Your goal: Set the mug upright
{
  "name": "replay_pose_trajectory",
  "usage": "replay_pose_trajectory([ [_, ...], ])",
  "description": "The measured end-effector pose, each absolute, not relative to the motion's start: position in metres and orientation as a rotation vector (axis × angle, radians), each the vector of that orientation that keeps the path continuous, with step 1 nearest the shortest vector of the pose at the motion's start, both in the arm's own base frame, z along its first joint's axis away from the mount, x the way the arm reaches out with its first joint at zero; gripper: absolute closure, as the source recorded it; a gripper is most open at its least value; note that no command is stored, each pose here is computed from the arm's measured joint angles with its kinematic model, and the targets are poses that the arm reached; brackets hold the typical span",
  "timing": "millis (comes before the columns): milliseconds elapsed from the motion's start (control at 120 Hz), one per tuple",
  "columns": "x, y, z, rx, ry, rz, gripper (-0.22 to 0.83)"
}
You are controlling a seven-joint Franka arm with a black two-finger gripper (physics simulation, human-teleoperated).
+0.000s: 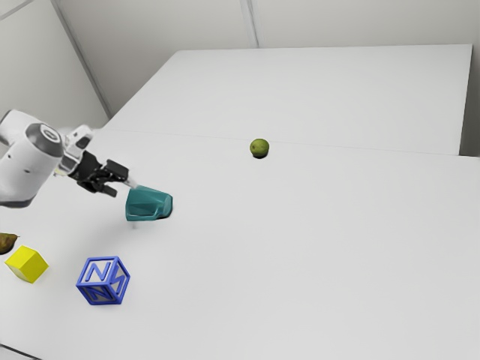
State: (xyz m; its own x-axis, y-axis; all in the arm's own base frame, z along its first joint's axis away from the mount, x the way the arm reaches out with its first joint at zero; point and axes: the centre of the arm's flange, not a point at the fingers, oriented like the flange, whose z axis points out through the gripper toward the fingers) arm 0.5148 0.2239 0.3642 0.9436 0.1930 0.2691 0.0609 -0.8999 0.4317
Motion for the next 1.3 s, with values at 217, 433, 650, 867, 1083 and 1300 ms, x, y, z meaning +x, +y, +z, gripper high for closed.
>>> replay_pose_trajectory([
  [217, 0.516, 0.238, 0.328, 2.656, 0.154, 0.449, 0.00],
  [433, 0.541, 0.247, 0.312, 2.671, 0.043, 0.480, 0.00],
  [650, 0.542, 0.246, 0.298, 2.589, 0.015, 0.508, 0.00],
  [867, 0.536, 0.247, 0.295, 2.452, 0.007, 0.561, 0.00],
  [1083, 0.529, 0.248, 0.281, 2.321, -0.001, 0.585, 0.00],
  [1300, 0.533, 0.245, 0.276, 2.237, -0.042, 0.620, 0.00],
])
